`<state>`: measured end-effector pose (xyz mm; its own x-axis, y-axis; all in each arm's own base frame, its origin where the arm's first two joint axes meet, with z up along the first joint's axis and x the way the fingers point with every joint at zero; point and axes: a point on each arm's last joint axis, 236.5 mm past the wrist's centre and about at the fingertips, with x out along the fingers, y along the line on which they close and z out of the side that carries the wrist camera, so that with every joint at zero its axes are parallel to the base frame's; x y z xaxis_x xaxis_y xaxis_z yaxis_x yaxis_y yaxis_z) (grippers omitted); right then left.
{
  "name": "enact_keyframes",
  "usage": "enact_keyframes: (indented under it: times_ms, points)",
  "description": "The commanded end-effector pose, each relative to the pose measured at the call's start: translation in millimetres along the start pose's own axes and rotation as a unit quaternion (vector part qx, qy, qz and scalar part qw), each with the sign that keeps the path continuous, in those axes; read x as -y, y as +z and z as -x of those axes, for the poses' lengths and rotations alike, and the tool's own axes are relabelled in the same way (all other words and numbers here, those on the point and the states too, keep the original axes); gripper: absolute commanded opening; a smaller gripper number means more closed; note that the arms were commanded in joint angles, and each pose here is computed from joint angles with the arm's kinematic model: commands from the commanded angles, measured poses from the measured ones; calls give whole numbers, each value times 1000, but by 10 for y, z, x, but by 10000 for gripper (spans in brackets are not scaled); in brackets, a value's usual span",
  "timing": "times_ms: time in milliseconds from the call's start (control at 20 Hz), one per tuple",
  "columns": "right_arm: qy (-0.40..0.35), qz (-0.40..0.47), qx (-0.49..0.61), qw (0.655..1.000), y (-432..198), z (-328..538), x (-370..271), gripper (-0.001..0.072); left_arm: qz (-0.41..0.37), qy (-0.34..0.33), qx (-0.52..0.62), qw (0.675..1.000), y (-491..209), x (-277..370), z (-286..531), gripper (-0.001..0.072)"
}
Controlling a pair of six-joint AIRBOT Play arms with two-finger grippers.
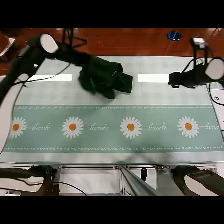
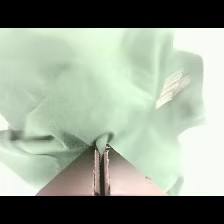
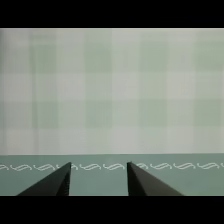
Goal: Fold the shirts.
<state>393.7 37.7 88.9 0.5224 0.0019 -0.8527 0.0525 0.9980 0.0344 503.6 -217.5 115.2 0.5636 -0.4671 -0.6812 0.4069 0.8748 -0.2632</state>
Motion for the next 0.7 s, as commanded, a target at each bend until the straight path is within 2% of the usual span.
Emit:
enact_keyframes:
  times_ms: [0,300,650]
  points:
    - [23,-9,70,997,141,584,-31,406,9,-47,149,988,748,480,981,21]
    - [49,-16,145,988,138,1314,-37,406,-16,-100,300,949,1171,1079,2440,21]
    - [49,-13,139,989,-51,1530,9,406,-85,-149,346,922,777,1774,3357,21]
